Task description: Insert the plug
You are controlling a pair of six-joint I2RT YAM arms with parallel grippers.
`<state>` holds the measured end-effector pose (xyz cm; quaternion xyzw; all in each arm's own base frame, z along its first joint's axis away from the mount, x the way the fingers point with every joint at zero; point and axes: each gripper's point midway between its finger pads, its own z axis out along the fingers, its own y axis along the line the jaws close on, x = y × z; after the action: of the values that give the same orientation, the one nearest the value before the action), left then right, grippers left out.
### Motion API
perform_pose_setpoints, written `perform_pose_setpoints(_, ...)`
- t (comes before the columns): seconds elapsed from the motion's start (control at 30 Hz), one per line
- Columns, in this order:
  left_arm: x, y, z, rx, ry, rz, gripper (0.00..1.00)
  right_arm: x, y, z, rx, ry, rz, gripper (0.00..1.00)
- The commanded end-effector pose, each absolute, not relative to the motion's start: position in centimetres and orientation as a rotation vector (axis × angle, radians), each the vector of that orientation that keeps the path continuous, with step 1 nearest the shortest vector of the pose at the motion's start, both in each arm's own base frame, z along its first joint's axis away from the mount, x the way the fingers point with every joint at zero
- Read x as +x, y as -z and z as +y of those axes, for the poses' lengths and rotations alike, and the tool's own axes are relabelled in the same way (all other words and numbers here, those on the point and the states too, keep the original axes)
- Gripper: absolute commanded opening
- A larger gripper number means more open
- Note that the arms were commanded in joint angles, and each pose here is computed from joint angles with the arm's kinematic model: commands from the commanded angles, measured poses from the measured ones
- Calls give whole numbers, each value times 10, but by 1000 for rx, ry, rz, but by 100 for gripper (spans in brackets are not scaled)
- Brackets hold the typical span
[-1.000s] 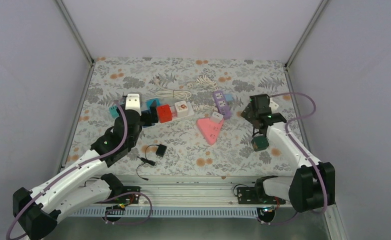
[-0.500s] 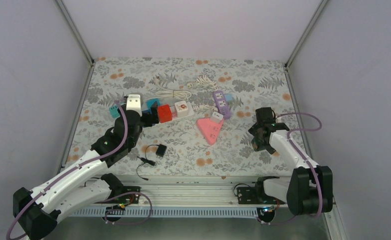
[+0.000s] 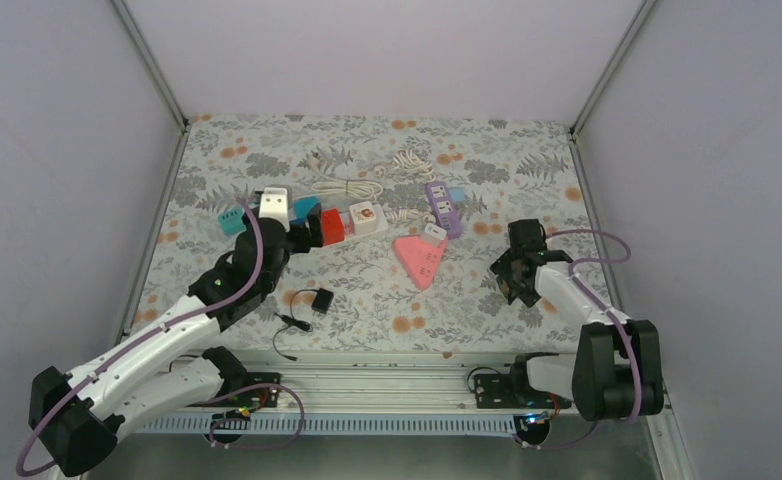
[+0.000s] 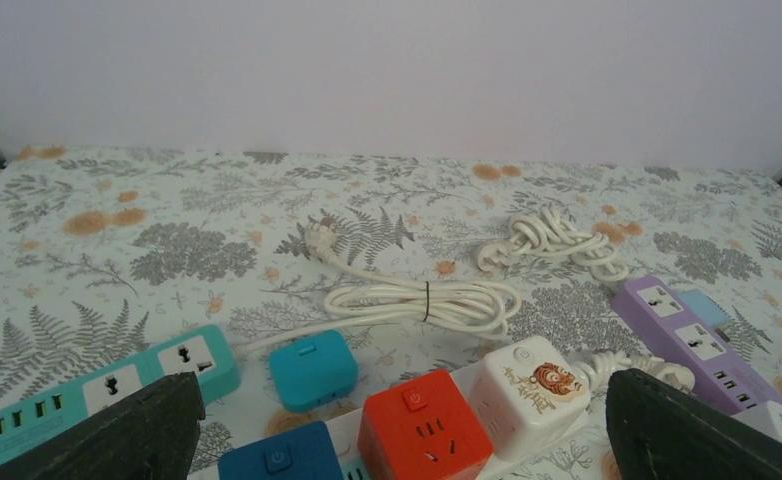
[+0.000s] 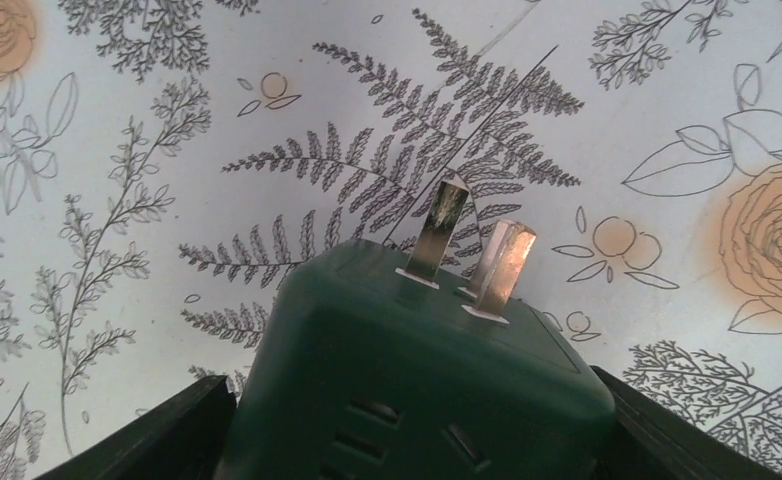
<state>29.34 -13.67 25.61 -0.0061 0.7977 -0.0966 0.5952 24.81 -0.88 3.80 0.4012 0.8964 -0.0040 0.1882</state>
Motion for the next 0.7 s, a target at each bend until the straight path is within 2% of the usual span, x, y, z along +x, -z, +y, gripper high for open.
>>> perform_pose_setpoints(0.0,298,-270,-145,-19,283,1820,100,253,-44,-3,1060,-70,2506,62)
perform_pose_setpoints(0.3,299,-275,-166,26,408,1800,100,297,-126,41,582,-398,2382,55)
perform_pose_setpoints(0.47,298,-290,-185,62,579,1784,100,311,-224,86,202,-672,2134,59)
perform_pose_setpoints(0.67,287,-340,-217,174,879,1667,100,294,-327,159,-265,-992,1765,60)
